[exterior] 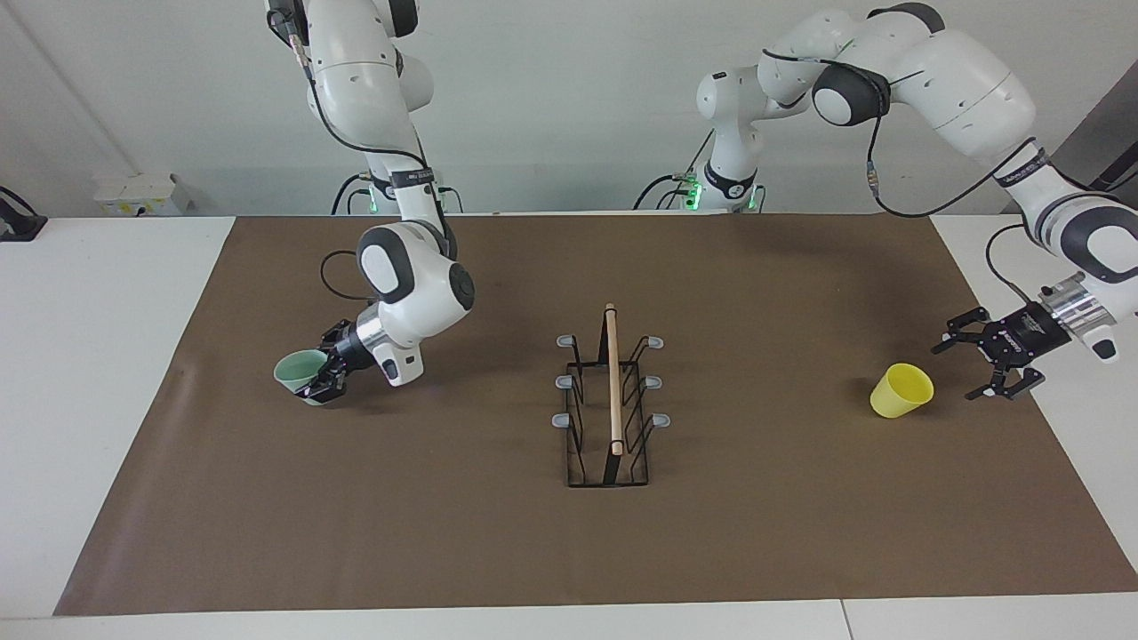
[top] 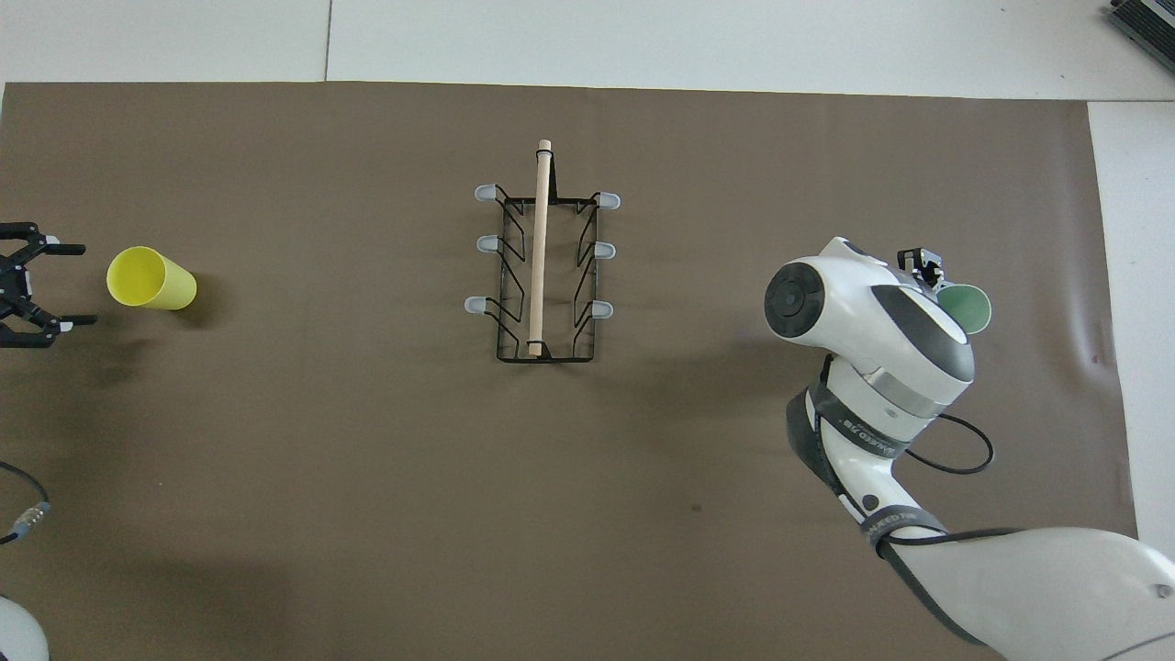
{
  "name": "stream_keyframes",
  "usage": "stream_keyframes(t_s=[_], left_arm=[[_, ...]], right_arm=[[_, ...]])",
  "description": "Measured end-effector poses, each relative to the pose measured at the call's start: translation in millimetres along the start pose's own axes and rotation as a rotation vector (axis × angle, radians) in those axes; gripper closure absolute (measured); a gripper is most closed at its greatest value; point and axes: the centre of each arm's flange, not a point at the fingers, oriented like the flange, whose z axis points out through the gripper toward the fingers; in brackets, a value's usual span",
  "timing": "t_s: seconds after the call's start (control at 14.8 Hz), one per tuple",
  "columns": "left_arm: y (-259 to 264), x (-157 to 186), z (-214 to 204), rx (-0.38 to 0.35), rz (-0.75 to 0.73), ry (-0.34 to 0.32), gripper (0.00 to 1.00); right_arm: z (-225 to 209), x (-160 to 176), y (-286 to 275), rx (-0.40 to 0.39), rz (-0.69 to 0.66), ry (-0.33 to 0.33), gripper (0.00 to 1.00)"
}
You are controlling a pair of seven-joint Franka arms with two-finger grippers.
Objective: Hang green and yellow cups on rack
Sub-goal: 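Grasp the green cup with the right gripper while the left gripper grasps yellow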
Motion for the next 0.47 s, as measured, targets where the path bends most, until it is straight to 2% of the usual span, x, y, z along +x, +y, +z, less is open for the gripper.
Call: stream_keyframes(t_s=[0.2, 0.47], left_arm=[[-17.0, 17.7, 13.1, -0.031, -0.069, -0.057, 0.00], [-37.9, 18.9, 31.0, -0.064, -0.134, -0.145, 0.00]], right_arm=[[-25.0, -54.6, -2.0, 0.050, 0.057, 0.169, 0.33], [-46.6, -78.0, -10.1, 0.147, 0.188, 0.413, 0.33]])
